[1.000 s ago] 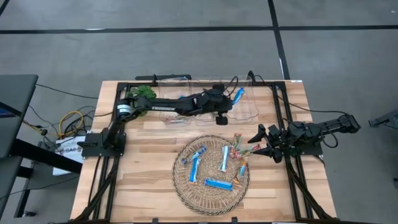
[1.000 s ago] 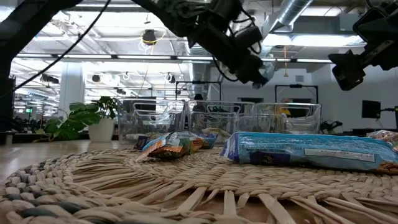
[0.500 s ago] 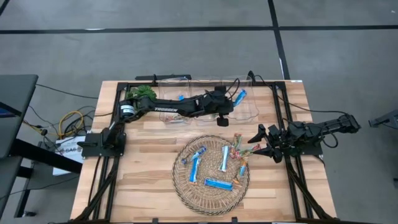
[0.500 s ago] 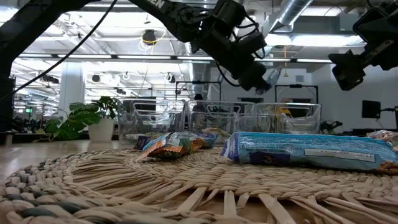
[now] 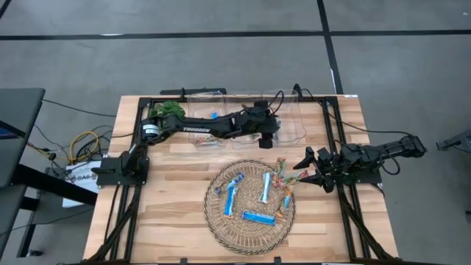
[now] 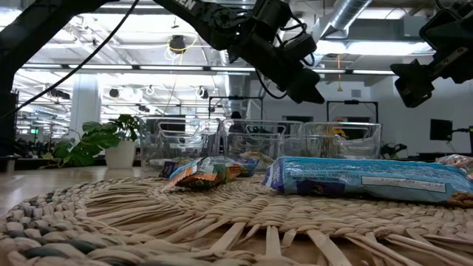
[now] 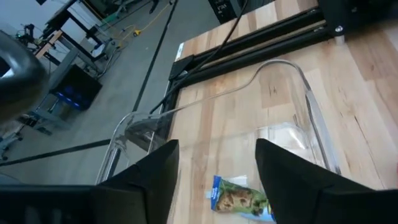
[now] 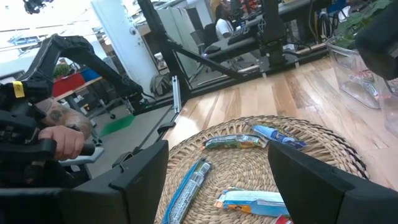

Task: Pick and place Granola Bars by type
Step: Put the blue granola bar into the right transparent bin

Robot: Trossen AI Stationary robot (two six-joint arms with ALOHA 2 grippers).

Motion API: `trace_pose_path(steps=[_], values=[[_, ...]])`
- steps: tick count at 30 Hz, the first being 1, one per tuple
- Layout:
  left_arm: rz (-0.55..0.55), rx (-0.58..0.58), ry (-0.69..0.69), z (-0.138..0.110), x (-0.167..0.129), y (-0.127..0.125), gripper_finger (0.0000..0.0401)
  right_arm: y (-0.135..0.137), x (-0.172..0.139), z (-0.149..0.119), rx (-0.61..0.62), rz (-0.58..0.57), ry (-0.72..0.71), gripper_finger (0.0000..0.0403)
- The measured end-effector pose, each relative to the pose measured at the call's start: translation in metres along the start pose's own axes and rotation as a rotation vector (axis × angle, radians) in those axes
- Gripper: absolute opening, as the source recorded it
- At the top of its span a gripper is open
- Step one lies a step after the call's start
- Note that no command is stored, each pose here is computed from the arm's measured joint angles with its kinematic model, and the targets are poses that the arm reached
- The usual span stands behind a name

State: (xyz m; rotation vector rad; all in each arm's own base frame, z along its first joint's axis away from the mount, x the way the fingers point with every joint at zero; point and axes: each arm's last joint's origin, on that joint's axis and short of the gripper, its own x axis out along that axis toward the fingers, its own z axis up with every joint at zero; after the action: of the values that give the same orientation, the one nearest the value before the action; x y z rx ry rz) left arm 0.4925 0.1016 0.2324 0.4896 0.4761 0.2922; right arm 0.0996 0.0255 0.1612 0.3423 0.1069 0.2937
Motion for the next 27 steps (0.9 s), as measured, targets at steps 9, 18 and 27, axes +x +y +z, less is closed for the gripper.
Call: trace_pose_path(steps=[9, 18, 27], values=[[-0.025, 0.015, -0.003, 0.015, -0.009, -0.028, 0.0211, 0.0, 0.0, 0.0, 0.0, 0.0, 0.0, 0.0271], [-0.161, 0.053, -0.019, 0.051, -0.049, -0.078, 0.021, 0.0, 0.0, 0.0, 0.0, 0.0, 0.0, 0.0271], [-0.284, 0.1, 0.015, 0.071, -0.089, -0.132, 0.0209, 0.0, 0.0, 0.0, 0.0, 0.0, 0.0, 0.0271]])
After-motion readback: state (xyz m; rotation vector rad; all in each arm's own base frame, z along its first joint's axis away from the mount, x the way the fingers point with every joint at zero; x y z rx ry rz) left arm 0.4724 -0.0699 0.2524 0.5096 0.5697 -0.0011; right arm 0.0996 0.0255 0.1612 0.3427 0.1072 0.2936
